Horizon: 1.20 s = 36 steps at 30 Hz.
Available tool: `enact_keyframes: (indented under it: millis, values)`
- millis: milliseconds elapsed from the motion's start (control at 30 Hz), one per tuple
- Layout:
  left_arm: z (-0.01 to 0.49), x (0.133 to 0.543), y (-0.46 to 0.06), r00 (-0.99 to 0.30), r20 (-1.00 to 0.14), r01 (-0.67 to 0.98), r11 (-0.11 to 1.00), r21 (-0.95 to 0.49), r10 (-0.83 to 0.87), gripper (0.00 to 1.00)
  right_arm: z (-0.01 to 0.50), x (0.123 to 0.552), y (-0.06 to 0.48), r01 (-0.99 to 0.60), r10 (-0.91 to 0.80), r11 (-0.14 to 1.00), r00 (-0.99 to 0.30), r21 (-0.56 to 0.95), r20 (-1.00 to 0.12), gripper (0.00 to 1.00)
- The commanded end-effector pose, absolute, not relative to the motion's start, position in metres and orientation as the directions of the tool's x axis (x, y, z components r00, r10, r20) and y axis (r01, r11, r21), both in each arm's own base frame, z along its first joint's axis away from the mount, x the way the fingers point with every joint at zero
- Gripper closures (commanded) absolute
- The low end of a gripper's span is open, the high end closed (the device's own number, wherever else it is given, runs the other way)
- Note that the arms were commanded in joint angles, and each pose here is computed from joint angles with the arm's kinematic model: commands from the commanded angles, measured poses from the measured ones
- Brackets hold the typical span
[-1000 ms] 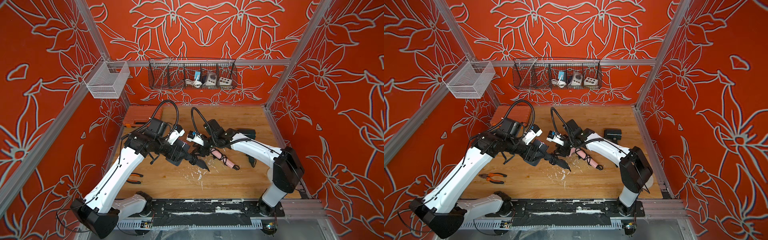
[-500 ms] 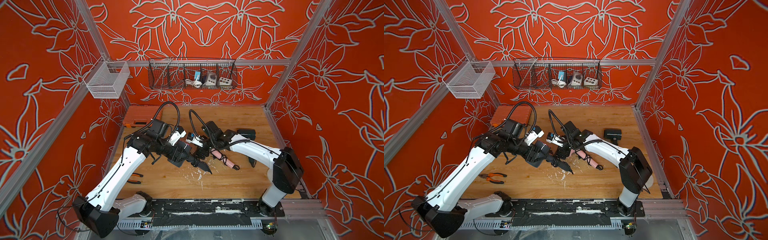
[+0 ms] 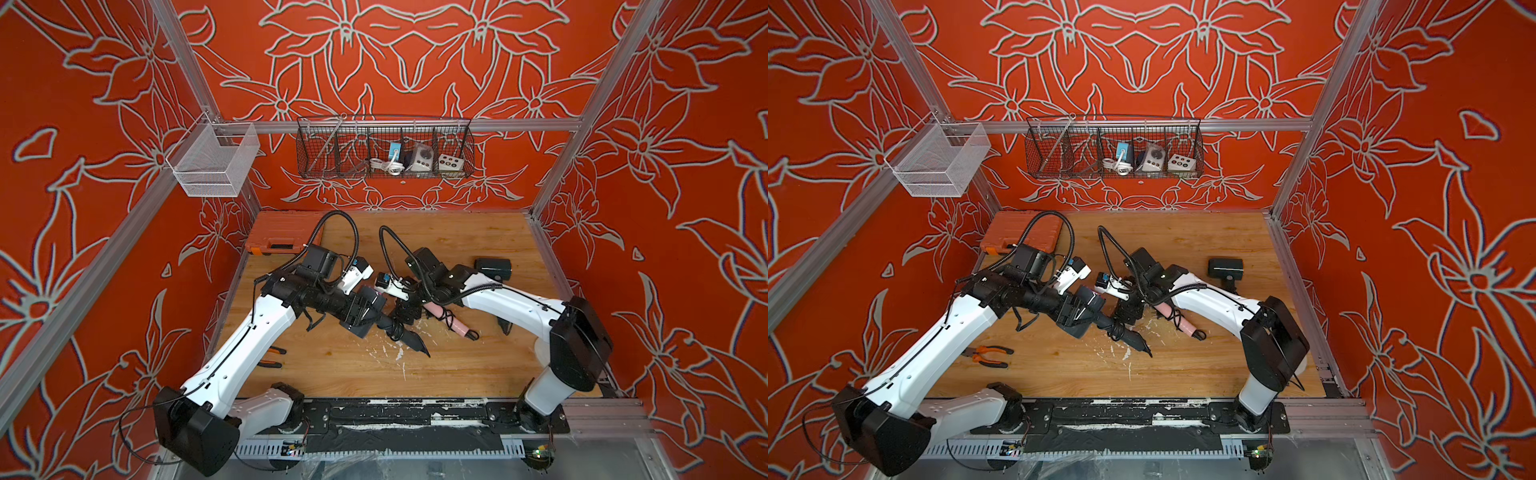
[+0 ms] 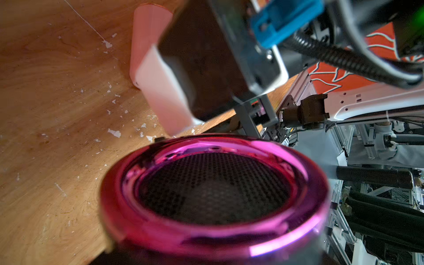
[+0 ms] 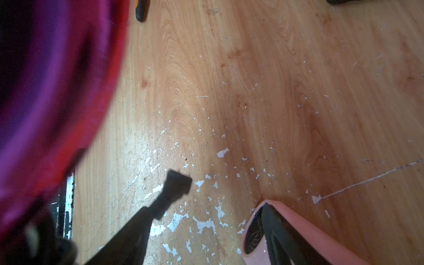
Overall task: Wrap the cord around the hair dryer
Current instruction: Wrap the power cord around the hair dryer.
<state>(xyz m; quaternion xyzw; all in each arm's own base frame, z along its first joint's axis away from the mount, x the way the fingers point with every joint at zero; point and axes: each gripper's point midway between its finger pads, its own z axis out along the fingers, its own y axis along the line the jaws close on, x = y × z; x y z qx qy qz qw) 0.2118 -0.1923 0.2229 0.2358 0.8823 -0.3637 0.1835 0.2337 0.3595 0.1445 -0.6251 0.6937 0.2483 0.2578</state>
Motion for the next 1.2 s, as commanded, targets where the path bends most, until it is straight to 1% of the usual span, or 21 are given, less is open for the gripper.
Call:
enact_keyframes:
  millis: [0, 100, 200, 400, 500, 633, 733, 833, 933, 1000, 1167]
  values:
    - [0.253, 0.225, -0.202, -0.734, -0.64, 0.638, 0.557, -0.532, 0.229, 1.0, 0.139, 0.22, 0.354, -0.999, -0.782, 0.044, -0.05, 0.025, -0.621, 0.21]
    - [0.247, 0.219, -0.202, -0.749, -0.625, 0.624, 0.549, -0.556, 0.218, 1.0, 0.132, 0.224, 0.346, -0.997, -0.818, 0.07, -0.068, 0.019, -0.571, 0.21]
    - [0.241, 0.215, -0.202, -0.761, -0.612, 0.614, 0.546, -0.571, 0.216, 1.0, 0.125, 0.225, 0.342, -0.995, -0.834, 0.091, -0.095, 0.034, -0.544, 0.21]
    - [0.243, 0.211, -0.205, -0.765, -0.609, 0.614, 0.518, -0.595, 0.208, 1.0, 0.122, 0.234, 0.339, -0.987, -0.835, 0.158, -0.149, 0.029, -0.53, 0.21]
    - [0.243, 0.21, -0.205, -0.767, -0.605, 0.614, 0.518, -0.596, 0.213, 1.0, 0.132, 0.249, 0.336, -0.974, -0.823, 0.225, -0.187, -0.006, -0.537, 0.2]
    - [0.245, 0.209, -0.204, -0.767, -0.604, 0.615, 0.519, -0.594, 0.217, 1.0, 0.161, 0.268, 0.326, -0.947, -0.769, 0.32, -0.256, -0.006, -0.586, 0.19]
    - [0.246, 0.208, -0.204, -0.767, -0.605, 0.616, 0.514, -0.598, 0.216, 1.0, 0.182, 0.277, 0.317, -0.933, -0.736, 0.36, -0.281, -0.004, -0.616, 0.17]
    - [0.25, 0.209, -0.205, -0.767, -0.607, 0.616, 0.51, -0.601, 0.211, 1.0, 0.197, 0.28, 0.306, -0.921, -0.725, 0.389, -0.303, -0.005, -0.619, 0.16]
    - [0.255, 0.209, -0.207, -0.765, -0.611, 0.619, 0.497, -0.608, 0.204, 1.0, 0.218, 0.276, 0.292, -0.905, -0.696, 0.426, -0.334, 0.009, -0.636, 0.16]
    - [0.261, 0.208, -0.209, -0.763, -0.615, 0.623, 0.484, -0.614, 0.2, 1.0, 0.232, 0.265, 0.284, -0.9, -0.668, 0.434, -0.346, 0.033, -0.659, 0.15]
    - [0.271, 0.206, -0.209, -0.757, -0.624, 0.63, 0.471, -0.617, 0.195, 1.0, 0.25, 0.217, 0.264, -0.889, -0.613, 0.432, -0.411, 0.149, -0.675, 0.13]
